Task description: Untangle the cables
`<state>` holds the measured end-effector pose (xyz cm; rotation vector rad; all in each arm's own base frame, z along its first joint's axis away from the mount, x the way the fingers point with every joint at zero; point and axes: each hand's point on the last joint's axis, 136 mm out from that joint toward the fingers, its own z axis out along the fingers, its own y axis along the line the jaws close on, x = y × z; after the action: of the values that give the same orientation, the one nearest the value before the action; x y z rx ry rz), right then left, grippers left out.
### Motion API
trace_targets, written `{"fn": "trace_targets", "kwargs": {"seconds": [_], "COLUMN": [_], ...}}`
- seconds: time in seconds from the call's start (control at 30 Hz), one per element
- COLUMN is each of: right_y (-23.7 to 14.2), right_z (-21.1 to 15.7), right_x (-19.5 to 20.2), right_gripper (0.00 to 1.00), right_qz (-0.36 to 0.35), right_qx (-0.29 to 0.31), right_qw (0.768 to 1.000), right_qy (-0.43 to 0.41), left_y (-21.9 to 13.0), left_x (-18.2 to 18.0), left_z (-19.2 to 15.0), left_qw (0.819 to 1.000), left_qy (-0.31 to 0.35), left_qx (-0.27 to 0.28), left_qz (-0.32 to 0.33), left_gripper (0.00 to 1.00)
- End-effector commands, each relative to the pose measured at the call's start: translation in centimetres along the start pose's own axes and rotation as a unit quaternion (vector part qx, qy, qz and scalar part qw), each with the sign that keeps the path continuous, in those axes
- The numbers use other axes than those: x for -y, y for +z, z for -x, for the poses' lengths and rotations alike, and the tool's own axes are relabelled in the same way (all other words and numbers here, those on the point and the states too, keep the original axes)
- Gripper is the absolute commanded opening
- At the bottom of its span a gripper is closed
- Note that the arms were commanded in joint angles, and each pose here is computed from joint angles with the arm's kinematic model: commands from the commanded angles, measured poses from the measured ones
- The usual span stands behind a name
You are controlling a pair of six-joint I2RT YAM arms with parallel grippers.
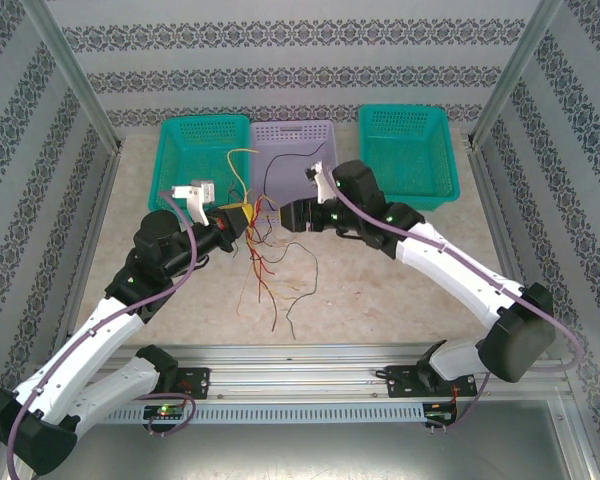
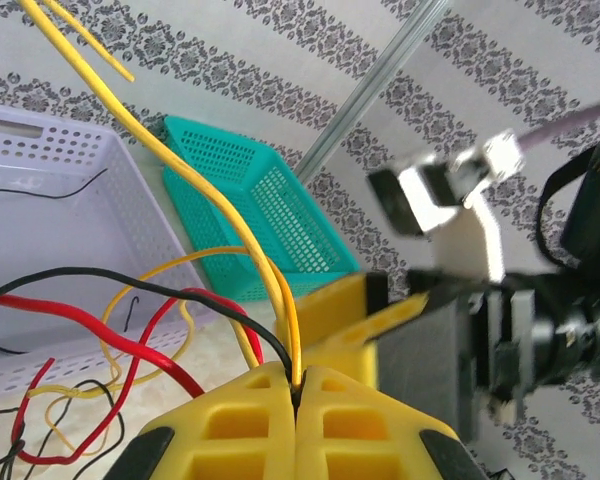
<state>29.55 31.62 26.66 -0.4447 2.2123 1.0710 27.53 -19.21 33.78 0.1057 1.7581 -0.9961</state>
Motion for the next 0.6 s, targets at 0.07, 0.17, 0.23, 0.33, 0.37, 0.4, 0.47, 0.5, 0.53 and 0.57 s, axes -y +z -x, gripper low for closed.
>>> {"fn": "trace_targets", "kwargs": {"seconds": [0.07,0.17,0.23,0.33,0.37,0.4,0.47,0.5,0.53,0.57], "right_y": [-0.7,-1.0,-1.1,-0.4,-0.2,0.1,0.8,1.1,1.4,1.6], "right_z": [2.3,2.7,2.9,2.7,2.6,2.4,1.9,1.7,1.4,1.2], "right_x": [-5.6,-6.4,-7.1,-8.0,-8.2,-8.3,-8.4,-8.1,-7.8,-7.7], "right_gripper": [0.66,0.63,0.60,0.55,0.54,0.54,0.52,0.51,0.50,0.50], "right_qz": [0.119,0.133,0.147,0.153,0.157,0.157,0.154,0.149,0.146,0.147], "right_qx": [0.087,0.105,0.115,0.108,0.104,0.100,0.089,0.086,0.083,0.082], "right_qw": [0.989,0.985,0.982,0.981,0.981,0.981,0.983,0.984,0.985,0.985], "right_qy": [-0.028,-0.036,-0.040,-0.049,-0.050,-0.051,-0.053,-0.051,-0.046,-0.043], "left_y": [0.3,0.2,0.2,0.4,0.4,0.4,0.3,0.3,0.3,0.2], "left_x": [0.9,0.7,0.5,0.4,0.4,0.3,0.3,0.4,0.4,0.5], "left_z": [0.6,0.3,0.2,-0.1,-0.1,-0.1,0.0,0.1,0.2,0.2], "left_qw": [0.999,0.999,0.999,0.999,0.999,0.999,0.998,0.998,0.998,0.998], "left_qy": [-0.022,-0.026,-0.027,-0.032,-0.033,-0.035,-0.034,-0.033,-0.033,-0.033], "left_qx": [0.025,0.025,0.024,0.023,0.024,0.026,0.027,0.028,0.030,0.030], "left_qz": [-0.038,-0.034,-0.034,-0.035,-0.035,-0.034,-0.034,-0.034,-0.033,-0.035], "left_gripper": [0.00,0.00,0.00,0.00,0.00,0.00,0.00,0.00,0.00,0.00]}}
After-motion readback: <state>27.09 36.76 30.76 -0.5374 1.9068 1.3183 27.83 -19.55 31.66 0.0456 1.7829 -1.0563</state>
